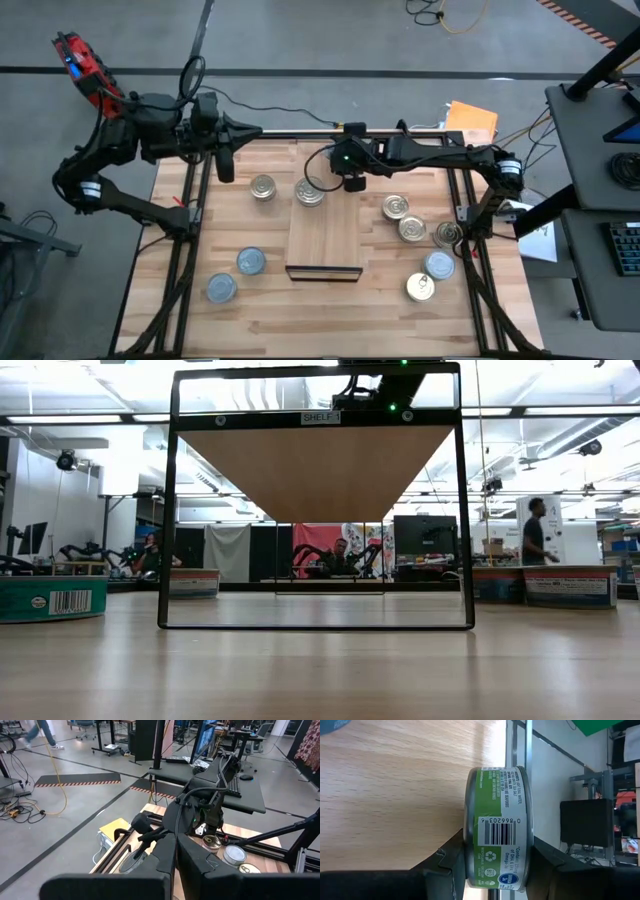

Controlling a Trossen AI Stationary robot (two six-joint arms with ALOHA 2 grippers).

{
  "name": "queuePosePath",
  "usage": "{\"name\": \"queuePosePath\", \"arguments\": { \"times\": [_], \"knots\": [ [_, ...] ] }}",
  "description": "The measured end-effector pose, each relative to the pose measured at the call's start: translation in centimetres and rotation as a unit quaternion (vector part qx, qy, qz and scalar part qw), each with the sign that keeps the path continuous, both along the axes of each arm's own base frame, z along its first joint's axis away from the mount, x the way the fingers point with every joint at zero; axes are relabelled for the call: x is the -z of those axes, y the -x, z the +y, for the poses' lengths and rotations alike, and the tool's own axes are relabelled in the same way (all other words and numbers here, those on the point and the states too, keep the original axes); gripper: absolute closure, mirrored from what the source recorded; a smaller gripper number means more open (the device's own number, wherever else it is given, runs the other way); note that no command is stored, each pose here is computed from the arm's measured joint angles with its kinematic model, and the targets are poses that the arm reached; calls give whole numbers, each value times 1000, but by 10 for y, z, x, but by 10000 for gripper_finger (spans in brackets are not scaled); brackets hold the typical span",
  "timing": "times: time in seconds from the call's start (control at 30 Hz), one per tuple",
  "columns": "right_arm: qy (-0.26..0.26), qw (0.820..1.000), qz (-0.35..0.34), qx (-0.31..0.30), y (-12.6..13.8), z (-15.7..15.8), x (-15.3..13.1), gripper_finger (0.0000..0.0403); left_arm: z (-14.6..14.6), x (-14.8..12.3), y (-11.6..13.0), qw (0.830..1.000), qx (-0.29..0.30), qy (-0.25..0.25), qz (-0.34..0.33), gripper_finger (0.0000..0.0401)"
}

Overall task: Stack canned seafood by type on shelf
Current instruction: Put the green tuna can on the shelf

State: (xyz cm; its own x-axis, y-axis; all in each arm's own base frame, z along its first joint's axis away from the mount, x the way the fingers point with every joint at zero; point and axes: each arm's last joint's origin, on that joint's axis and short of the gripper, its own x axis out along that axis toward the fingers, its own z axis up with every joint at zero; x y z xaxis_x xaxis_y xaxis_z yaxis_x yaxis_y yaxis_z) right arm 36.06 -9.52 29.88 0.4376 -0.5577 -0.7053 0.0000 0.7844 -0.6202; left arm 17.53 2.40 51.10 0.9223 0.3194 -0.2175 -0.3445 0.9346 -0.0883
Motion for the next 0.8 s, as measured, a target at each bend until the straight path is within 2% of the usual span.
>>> {"name": "queuePosePath", "arguments": {
  "times": [0.33,0.63,0.8],
  "knots": [
    [-1,1000,1,1,0,0,0,251,0,0,0,1000,0,0,1,401],
    [-13,1000,-5,23,2,0,1,258,0,1,-1,1000,0,0,3,401],
    [-51,998,-27,34,1,2,2,225,0,1,-1,1000,0,0,3,401]
  ]
}}
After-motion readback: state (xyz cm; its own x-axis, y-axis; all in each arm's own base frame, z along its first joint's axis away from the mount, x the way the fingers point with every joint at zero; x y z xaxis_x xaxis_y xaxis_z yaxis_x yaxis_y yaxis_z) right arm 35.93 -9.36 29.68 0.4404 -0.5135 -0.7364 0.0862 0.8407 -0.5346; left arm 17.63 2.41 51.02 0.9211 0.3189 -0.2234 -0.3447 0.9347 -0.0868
